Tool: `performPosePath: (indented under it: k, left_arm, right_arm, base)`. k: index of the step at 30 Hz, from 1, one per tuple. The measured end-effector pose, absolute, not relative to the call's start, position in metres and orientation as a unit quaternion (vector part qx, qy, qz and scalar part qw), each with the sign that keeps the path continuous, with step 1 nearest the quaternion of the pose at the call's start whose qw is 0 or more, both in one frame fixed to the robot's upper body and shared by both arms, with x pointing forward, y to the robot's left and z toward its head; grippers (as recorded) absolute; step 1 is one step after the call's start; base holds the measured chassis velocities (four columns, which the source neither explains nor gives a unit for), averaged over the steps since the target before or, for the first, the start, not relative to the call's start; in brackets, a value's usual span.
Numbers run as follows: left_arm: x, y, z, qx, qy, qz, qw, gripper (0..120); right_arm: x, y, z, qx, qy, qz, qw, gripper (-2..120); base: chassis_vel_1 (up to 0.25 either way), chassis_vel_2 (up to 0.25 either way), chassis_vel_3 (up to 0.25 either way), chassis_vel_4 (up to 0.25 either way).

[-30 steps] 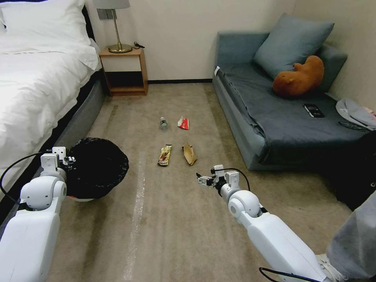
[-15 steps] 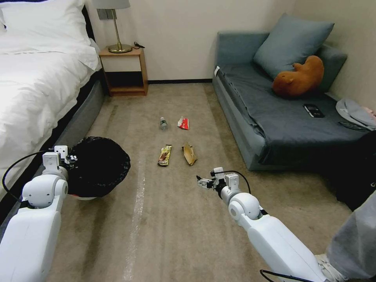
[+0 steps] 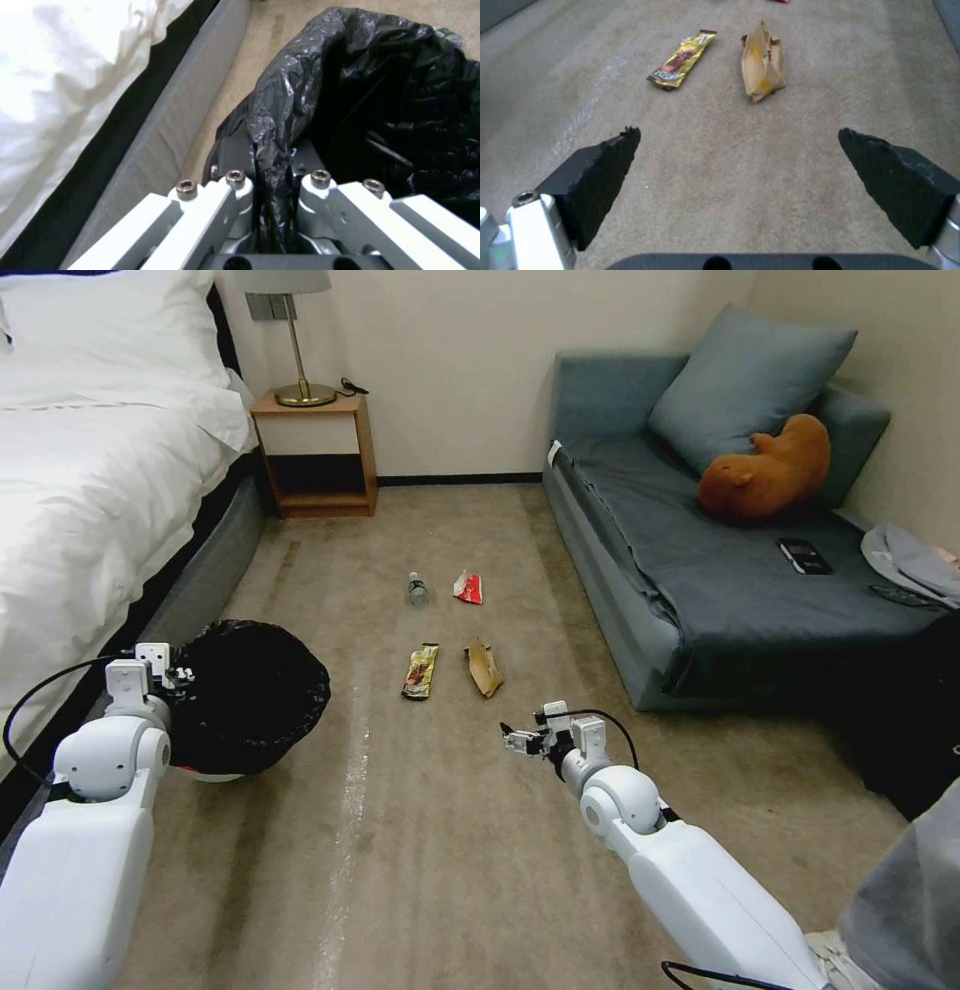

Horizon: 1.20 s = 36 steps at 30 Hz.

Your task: Pick up the trash bin, then pick up the garbage on the floor and place it into the trash bin.

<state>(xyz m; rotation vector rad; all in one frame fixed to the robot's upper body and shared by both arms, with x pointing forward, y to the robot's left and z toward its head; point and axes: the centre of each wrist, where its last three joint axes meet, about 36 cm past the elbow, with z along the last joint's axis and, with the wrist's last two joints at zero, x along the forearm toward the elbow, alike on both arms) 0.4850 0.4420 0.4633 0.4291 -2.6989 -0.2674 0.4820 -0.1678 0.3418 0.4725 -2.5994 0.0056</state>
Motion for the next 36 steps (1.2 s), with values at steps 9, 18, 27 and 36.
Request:
performPosePath:
  k: [9,18,27,36]
  left_arm:
    - [0.486,0.445,0.466,0.154,-0.964,-0.095,0.195,7]
    - [0.485,0.449,0.469,0.155,-0.964,-0.096,0.192,7]
    - [0.483,0.451,0.475,0.156,-0.965,-0.095,0.187,7]
    - [0.480,0.458,0.482,0.162,-0.965,-0.093,0.184,7]
  right_arm:
    - [0.480,-0.165,0.341,0.176,-0.953,0.004,0.248,100]
    - [0.478,-0.164,0.339,0.178,-0.952,0.007,0.249,100]
    - [0.476,-0.166,0.339,0.179,-0.952,0.013,0.249,100]
    - [0.473,-0.164,0.337,0.183,-0.950,0.015,0.251,100]
  base:
    - [0.000,0.000,0.000,0.000]
    - [0.000,0.000,0.000,0.000]
    - [0.000,0.000,0.000,0.000]
    - [0.000,0.000,0.000,0.000]
